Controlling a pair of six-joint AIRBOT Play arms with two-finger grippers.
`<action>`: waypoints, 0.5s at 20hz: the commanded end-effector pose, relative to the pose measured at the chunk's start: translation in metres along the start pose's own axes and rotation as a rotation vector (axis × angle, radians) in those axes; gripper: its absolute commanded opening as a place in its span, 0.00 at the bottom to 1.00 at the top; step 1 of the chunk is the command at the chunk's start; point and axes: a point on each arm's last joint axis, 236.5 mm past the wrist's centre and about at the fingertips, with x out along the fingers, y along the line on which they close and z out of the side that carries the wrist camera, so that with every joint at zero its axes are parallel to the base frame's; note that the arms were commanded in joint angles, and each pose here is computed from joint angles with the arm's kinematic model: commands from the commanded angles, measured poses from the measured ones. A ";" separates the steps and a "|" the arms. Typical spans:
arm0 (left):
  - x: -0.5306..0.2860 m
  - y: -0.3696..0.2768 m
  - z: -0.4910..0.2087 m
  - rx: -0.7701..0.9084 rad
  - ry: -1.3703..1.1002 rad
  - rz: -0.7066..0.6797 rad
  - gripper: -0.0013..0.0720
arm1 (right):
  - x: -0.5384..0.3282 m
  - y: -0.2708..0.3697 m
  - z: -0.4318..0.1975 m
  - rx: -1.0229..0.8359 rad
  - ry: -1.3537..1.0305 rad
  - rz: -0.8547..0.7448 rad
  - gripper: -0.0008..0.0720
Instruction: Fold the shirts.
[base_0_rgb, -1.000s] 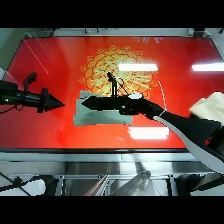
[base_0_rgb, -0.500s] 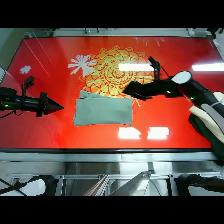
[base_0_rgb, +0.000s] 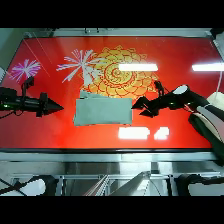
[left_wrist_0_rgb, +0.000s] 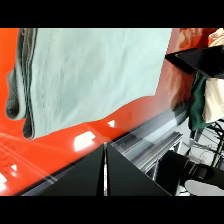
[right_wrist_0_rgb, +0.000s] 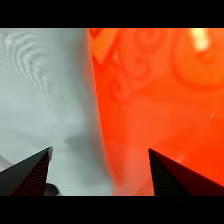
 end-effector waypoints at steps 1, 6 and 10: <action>0.000 -0.001 -0.003 -0.002 0.011 -0.006 0.06 | 0.031 -0.005 -0.015 0.002 0.066 0.005 0.97; 0.000 -0.001 -0.003 -0.002 0.013 -0.007 0.06 | 0.048 0.058 -0.014 -0.062 0.028 0.234 0.57; 0.000 -0.002 -0.005 -0.002 0.021 -0.011 0.06 | 0.016 0.061 0.025 -0.086 -0.096 0.294 0.04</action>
